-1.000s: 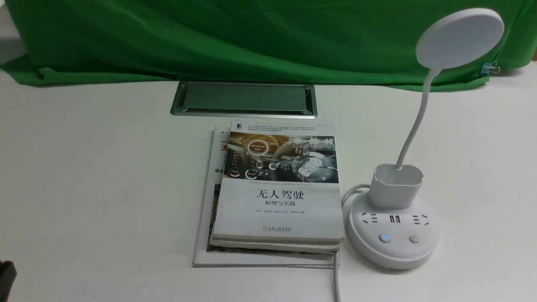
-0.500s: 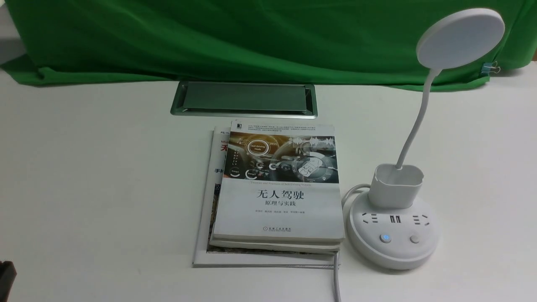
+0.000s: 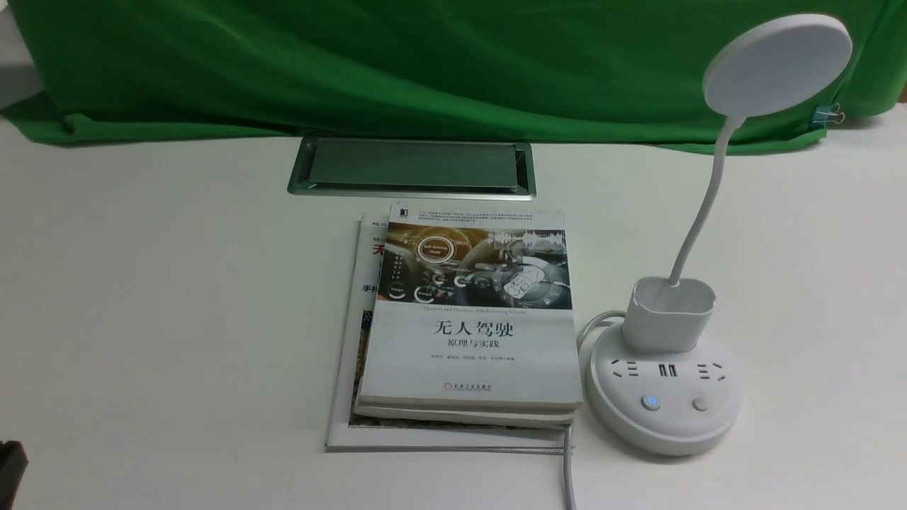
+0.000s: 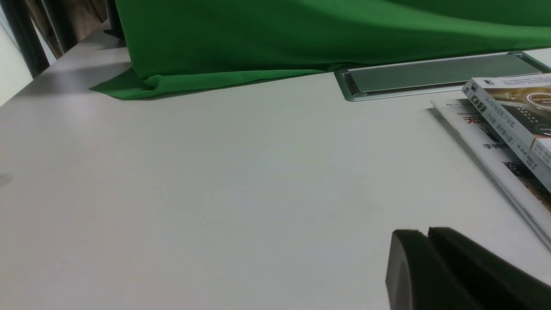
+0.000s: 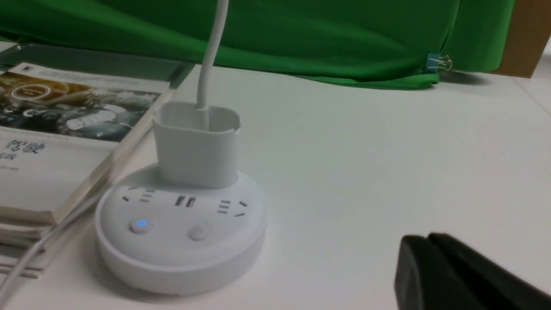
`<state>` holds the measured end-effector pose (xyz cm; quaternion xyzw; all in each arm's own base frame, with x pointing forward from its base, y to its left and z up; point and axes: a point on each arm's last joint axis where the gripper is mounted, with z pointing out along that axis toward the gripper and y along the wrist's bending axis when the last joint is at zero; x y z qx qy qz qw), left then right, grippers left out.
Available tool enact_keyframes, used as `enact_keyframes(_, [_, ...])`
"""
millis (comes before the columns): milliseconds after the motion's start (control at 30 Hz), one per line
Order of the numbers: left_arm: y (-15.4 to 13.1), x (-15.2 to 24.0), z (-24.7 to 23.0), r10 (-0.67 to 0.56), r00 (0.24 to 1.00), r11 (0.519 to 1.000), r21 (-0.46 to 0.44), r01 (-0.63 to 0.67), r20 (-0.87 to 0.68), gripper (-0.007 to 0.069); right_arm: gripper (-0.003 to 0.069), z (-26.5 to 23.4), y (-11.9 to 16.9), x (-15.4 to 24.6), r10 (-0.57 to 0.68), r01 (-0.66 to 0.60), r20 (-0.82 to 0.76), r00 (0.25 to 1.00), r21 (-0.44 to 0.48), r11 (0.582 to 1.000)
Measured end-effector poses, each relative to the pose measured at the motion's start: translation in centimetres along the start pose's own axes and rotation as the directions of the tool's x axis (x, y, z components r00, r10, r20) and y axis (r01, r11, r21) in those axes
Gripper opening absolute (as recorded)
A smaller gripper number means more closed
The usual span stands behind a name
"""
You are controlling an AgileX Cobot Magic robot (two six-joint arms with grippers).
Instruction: Turn off the desk lamp on the white desktop by hand.
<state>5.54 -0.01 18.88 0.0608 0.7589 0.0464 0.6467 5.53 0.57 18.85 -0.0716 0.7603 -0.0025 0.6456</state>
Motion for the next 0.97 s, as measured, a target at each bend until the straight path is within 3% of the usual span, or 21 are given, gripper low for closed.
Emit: enact_keyframes(967, [0.00,0.00,0.00,0.001,1.000,1.000,0.000,-0.001,0.000,0.0020,0.0050,0.00,0.00,-0.01,0.002,-0.002,0.001,1.000,0.000,1.000])
